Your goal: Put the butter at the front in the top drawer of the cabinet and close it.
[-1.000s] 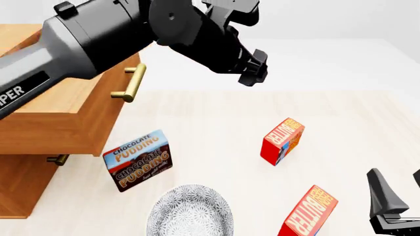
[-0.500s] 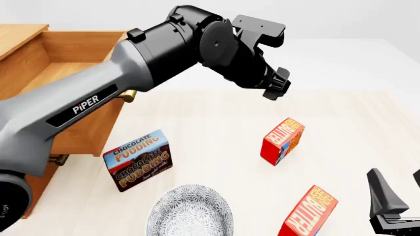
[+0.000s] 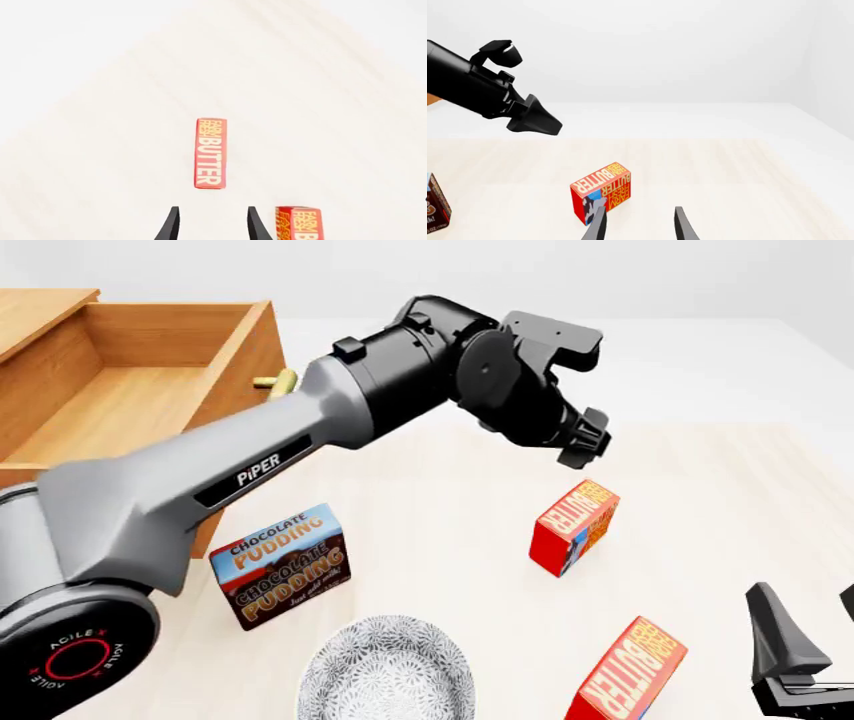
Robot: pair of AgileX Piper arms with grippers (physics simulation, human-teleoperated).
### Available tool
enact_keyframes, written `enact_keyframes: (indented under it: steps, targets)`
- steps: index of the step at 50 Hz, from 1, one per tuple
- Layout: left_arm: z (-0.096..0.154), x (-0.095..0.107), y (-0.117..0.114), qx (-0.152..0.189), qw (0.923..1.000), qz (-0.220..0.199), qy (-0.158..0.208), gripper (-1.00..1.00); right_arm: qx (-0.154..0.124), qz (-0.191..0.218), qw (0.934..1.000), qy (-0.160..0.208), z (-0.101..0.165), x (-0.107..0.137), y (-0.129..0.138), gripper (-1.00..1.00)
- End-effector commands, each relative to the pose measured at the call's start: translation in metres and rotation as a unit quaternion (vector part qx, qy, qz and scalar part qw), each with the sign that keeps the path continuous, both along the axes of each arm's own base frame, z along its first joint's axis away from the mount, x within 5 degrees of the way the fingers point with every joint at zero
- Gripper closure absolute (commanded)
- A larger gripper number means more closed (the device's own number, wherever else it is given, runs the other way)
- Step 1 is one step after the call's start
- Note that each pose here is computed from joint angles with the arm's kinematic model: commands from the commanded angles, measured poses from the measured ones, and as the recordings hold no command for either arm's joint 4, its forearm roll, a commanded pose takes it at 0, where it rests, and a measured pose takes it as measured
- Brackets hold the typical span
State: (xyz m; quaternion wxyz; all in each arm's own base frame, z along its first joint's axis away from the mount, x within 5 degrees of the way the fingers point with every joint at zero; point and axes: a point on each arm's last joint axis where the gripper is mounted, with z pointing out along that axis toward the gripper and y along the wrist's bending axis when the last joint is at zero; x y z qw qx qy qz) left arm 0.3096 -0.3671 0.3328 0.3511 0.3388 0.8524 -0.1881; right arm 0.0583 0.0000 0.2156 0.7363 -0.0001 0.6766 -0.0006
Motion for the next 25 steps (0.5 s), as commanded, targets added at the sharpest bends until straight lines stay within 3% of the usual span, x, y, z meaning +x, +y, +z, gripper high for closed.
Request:
enact_keyframes:
  steps: [1,25]
  targets:
    - [-0.007,0.002,-0.003,0.003,0.9999,0.005,0.009,-1.0,0.0,0.0,1.0,0.0,-0.001,-0.001,0.0,-1.0]
    - [-0.026,0.008,-0.008,0.004,0.9995,0.018,0.026,-1.0,0.0,0.0,1.0,0.0,-0.001,-0.001,0.0,-1.0]
